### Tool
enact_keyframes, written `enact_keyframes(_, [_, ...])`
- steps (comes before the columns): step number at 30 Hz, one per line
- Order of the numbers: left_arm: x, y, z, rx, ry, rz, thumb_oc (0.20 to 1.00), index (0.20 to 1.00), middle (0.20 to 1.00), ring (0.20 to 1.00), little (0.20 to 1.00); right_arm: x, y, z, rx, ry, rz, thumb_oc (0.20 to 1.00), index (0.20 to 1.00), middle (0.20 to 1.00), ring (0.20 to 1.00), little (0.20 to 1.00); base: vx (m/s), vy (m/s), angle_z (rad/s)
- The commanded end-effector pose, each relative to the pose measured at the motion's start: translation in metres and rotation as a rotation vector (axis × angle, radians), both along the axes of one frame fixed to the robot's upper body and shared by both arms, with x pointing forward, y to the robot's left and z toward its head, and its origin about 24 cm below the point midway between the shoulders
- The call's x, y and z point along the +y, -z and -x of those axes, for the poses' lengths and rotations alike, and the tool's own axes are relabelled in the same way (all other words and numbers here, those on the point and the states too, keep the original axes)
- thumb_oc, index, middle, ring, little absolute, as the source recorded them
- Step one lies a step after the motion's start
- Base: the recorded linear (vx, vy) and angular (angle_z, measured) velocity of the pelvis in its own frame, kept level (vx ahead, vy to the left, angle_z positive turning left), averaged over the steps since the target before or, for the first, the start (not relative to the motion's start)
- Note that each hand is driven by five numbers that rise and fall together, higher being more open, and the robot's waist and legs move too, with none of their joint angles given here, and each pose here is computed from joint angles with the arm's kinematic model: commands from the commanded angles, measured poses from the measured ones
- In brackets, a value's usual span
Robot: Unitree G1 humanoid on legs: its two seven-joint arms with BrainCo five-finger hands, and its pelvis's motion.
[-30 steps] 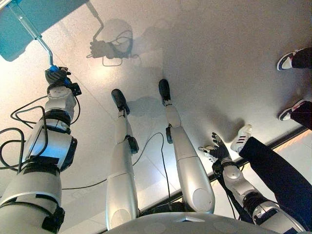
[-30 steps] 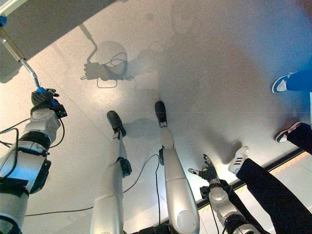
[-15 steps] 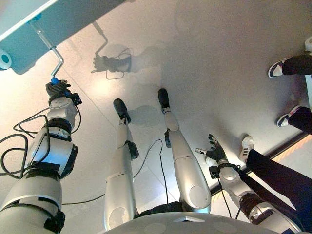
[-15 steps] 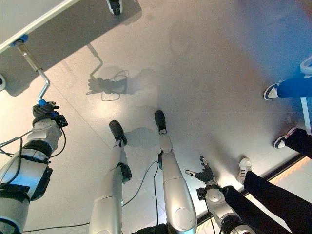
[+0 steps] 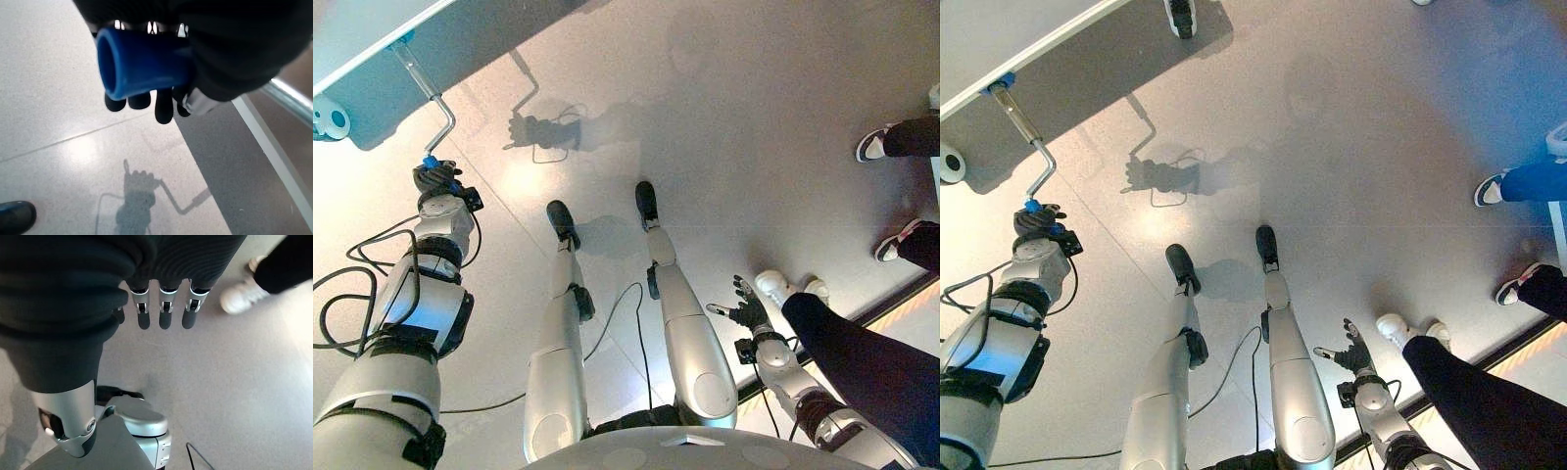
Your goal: Raise the hospital bed
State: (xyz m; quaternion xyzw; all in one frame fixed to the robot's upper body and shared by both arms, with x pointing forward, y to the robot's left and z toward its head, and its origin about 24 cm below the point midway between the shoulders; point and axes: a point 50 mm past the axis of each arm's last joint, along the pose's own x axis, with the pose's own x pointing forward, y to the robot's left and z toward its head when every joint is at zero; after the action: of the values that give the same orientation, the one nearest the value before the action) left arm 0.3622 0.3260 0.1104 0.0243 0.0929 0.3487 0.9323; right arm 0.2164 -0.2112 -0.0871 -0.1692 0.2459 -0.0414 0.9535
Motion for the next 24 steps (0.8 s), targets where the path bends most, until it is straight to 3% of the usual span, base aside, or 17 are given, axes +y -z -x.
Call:
enact_keyframes(1, [-0.110,-0.121,-0.057,-0.435,0.403,-0.115,0.200,0.200,0.200,0.200,0.200,-0.030,0.002,0.023,0.036,0.018,0.071,1.000,1.000,1.000,1.000,1.000,0.00,0.002,-0.11])
enact_keyframes(18, [-0.086,-0.113,-0.053,-0.368,0.314,-0.140,0.200,0.200,0.200,0.200,0.200,-0.029,-0.002,0.027,-0.002,0.017,0.063,1.000,1.000,1.000,1.000,1.000,0.02,-0.007,-0.08])
enact_keyframes(24, [-0.091,-0.112,-0.054,-0.372,0.326,-0.134,0.200,0.200,0.200,0.200,0.200,-0.027,-0.003,0.030,-0.013,0.014,0.060,1.000,1.000,1.000,1.000,1.000,0.07,0.004,-0.20])
